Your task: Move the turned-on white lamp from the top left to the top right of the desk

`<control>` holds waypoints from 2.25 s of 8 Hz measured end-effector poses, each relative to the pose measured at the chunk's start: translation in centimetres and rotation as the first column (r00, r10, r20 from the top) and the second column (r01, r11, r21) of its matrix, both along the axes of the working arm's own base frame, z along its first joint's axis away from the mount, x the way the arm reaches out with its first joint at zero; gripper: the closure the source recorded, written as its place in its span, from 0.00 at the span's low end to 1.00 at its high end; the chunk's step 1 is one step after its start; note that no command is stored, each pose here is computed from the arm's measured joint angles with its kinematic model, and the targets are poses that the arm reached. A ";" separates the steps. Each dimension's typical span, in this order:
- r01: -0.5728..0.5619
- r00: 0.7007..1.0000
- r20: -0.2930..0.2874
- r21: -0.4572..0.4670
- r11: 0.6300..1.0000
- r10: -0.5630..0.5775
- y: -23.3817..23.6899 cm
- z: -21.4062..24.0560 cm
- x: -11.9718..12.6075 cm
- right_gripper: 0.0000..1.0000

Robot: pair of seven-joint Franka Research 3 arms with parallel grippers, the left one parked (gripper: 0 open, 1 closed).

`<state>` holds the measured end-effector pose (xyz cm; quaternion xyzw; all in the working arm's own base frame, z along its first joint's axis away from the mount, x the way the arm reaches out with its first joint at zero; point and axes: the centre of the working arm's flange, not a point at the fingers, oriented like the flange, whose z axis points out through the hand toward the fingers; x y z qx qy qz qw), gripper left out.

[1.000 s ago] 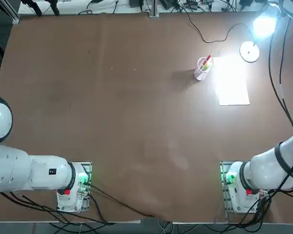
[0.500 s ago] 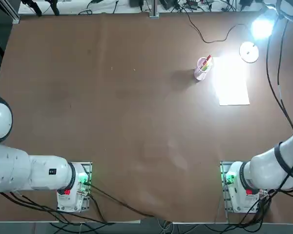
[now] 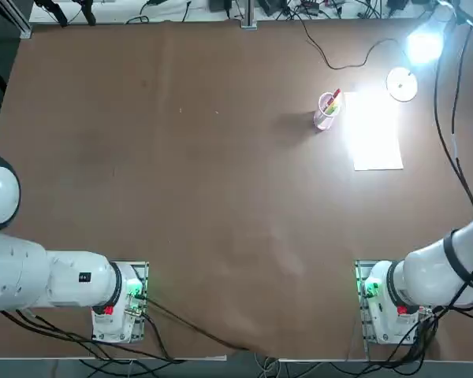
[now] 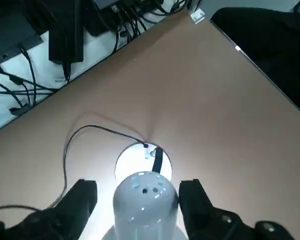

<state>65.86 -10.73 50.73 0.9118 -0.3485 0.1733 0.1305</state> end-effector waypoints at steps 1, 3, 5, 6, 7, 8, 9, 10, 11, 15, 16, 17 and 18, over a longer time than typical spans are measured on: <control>0.010 1.000 0.018 -0.003 1.000 -0.010 -0.1 2.4 -0.3 0.00; 0.014 0.998 0.065 0.058 0.998 -0.018 -0.6 8.4 -0.8 0.00; -0.069 0.997 -0.005 0.169 0.983 0.071 -0.9 12.1 -2.6 0.00; -0.131 0.984 -0.090 0.214 0.968 0.154 -0.2 12.7 -3.9 0.00; -0.214 0.947 -0.178 0.269 0.939 0.267 1.0 12.9 -5.2 0.00; -0.296 0.883 -0.263 0.331 0.896 0.389 2.8 12.6 -6.5 0.00; -0.348 0.800 -0.340 0.409 0.843 0.495 4.9 12.1 -8.0 0.00; -0.374 0.726 -0.387 0.472 0.799 0.569 7.6 10.9 -8.6 0.00; -0.410 0.700 -0.380 0.478 0.776 0.604 10.1 8.7 -8.1 0.00; -0.523 0.753 -0.200 0.395 0.755 0.626 11.1 4.4 -9.5 0.00; -0.524 0.758 -0.192 0.391 0.757 0.624 10.1 5.5 -10.3 0.00; -0.517 0.758 -0.199 0.398 0.758 0.621 9.6 6.3 -11.1 0.00; -0.511 0.755 -0.212 0.403 0.760 0.620 9.4 6.9 -11.6 0.00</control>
